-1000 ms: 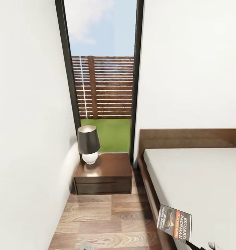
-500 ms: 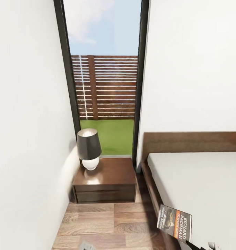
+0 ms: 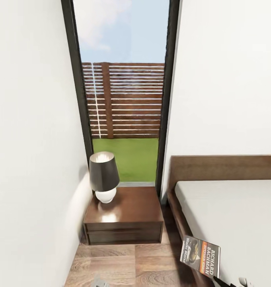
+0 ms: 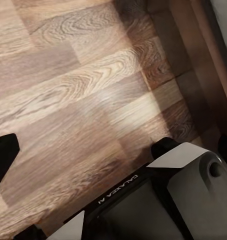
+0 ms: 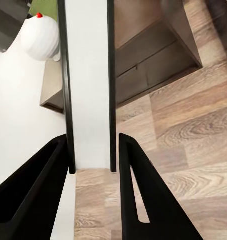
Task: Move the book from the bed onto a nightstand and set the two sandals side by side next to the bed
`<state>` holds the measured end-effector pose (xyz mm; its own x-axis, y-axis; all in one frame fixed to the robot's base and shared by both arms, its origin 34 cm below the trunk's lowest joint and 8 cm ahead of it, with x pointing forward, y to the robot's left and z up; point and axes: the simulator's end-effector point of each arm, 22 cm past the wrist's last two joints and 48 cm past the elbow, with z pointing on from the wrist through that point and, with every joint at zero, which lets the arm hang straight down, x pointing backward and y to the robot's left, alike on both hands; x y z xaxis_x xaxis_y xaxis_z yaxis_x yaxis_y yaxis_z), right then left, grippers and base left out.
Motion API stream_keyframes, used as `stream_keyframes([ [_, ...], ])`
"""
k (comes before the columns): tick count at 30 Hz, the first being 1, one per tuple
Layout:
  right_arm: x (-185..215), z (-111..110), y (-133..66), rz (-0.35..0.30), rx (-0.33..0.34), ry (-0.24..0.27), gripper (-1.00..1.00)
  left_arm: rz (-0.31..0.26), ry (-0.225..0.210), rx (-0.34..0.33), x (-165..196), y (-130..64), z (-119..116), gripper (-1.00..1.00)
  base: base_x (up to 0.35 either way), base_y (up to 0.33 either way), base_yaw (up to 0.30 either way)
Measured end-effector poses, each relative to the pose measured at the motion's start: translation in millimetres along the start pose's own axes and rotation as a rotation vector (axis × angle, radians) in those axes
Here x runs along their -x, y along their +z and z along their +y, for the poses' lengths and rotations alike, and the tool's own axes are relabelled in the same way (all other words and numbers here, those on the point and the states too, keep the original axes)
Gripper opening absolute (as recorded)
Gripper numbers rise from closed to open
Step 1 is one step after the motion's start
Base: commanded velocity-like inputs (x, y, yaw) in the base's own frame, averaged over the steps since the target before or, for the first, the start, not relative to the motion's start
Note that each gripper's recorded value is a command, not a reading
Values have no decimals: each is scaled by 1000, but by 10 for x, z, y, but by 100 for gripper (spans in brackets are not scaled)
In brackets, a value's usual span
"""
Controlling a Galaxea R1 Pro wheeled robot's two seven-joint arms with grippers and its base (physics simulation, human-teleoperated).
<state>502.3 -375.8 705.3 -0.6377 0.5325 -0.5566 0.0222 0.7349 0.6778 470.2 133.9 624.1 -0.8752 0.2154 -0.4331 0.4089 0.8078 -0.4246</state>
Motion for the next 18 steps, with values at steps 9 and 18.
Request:
stream_keyframes([
  [9, -1, 0, 0, 0, 0, 0, -100, 0, 0, 0, 0, 0, 0, 100, 311, 115, 0],
  [18, 2, 1, 0, -1, 0, 1, -100, 0, 0, 0, 0, 0, 0, 100, 329, 14, 0],
])
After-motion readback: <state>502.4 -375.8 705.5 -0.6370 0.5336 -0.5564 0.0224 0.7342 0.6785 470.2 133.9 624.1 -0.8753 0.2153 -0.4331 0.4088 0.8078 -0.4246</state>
